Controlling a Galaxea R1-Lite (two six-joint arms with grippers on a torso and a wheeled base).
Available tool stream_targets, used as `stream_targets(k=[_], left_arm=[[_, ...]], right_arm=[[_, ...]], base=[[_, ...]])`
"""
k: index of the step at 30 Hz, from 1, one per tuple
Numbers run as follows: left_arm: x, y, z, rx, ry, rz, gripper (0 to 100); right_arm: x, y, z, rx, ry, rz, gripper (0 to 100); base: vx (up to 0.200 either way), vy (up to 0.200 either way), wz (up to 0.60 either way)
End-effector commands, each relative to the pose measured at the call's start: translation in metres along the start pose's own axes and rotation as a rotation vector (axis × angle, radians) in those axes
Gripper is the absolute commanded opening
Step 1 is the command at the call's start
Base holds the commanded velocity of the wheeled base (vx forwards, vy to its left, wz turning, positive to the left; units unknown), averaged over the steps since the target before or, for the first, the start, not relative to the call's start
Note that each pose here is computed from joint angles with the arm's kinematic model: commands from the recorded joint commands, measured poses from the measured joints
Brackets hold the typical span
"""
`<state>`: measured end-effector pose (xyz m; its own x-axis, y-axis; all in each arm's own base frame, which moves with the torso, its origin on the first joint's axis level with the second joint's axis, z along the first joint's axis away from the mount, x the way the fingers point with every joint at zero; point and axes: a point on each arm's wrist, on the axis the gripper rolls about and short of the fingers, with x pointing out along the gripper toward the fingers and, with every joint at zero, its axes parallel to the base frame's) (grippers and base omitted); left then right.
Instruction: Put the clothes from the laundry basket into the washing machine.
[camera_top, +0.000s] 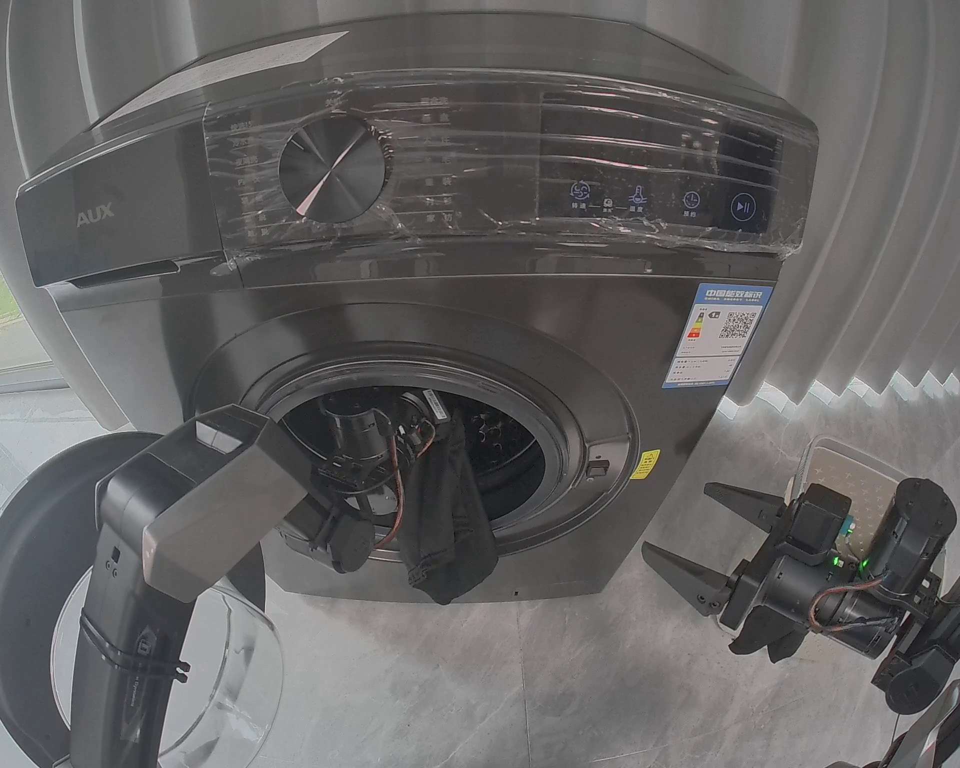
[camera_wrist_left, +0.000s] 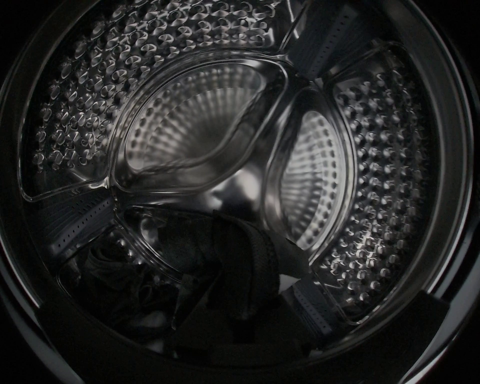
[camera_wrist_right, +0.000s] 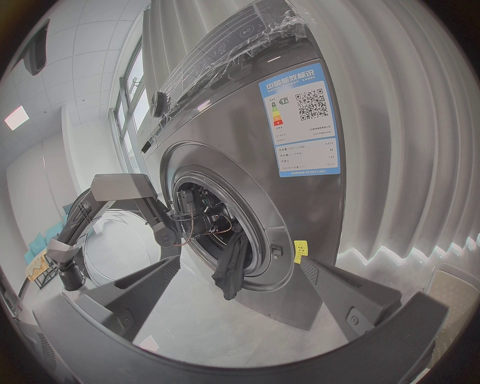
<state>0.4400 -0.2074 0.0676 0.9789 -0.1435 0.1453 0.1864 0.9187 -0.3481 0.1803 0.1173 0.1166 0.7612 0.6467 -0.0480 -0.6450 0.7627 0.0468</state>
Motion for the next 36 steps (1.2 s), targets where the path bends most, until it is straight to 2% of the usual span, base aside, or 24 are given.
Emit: stream_targets(k=[1, 7, 19, 20, 25, 27, 29, 30, 33, 35, 36], left_arm=[[0.011, 0.012, 0.0, -0.002, -0.012, 0.027, 0], [0.02, 0.02, 0.008, -0.007, -0.032, 0.047, 0], [0.019, 0.016, 0.008, -0.009, -0.03, 0.04, 0], [0.019, 0.016, 0.008, -0.009, -0.027, 0.041, 100], [0.017, 0.015, 0.009, -0.01, -0.031, 0.038, 100], [0.01, 0.014, 0.009, 0.003, 0.001, 0.042, 100], [0.0, 0.012, 0.009, 0.019, 0.051, 0.047, 100], [-0.008, 0.015, 0.006, 0.039, 0.112, 0.061, 100], [-0.026, 0.017, -0.001, 0.071, 0.223, 0.081, 100], [-0.033, 0.016, -0.003, 0.08, 0.251, 0.08, 100], [-0.043, 0.018, -0.008, 0.093, 0.292, 0.085, 100]], right_arm=[[0.0, 0.0, 0.0, 0.0, 0.002, 0.002, 100], [0.0, 0.0, -0.001, 0.0, 0.004, 0.0, 100], [0.0, 0.0, 0.0, 0.0, 0.001, 0.0, 100], [0.0, 0.0, 0.0, 0.0, 0.001, 0.0, 100], [0.0, 0.0, 0.0, 0.0, 0.001, 0.0, 100], [0.0, 0.0, 0.0, 0.0, 0.001, 0.0, 100], [0.0, 0.0, 0.0, 0.0, 0.001, 0.0, 100], [0.0, 0.0, 0.0, 0.0, 0.001, 0.0, 100], [0.001, 0.0, -0.001, 0.002, 0.004, 0.003, 100], [0.0, 0.001, -0.001, 0.002, 0.007, 0.003, 100], [0.0, 0.001, -0.002, 0.002, 0.008, 0.003, 100]], base=[[0.0, 0.0, 0.0], [0.0, 0.0, 0.0], [0.0, 0.0, 0.0], [0.0, 0.0, 0.0], [0.0, 0.0, 0.0], [0.0, 0.0, 0.0], [0.0, 0.0, 0.0], [0.0, 0.0, 0.0], [0.0, 0.0, 0.0], [0.0, 0.0, 0.0], [0.0, 0.0, 0.0]])
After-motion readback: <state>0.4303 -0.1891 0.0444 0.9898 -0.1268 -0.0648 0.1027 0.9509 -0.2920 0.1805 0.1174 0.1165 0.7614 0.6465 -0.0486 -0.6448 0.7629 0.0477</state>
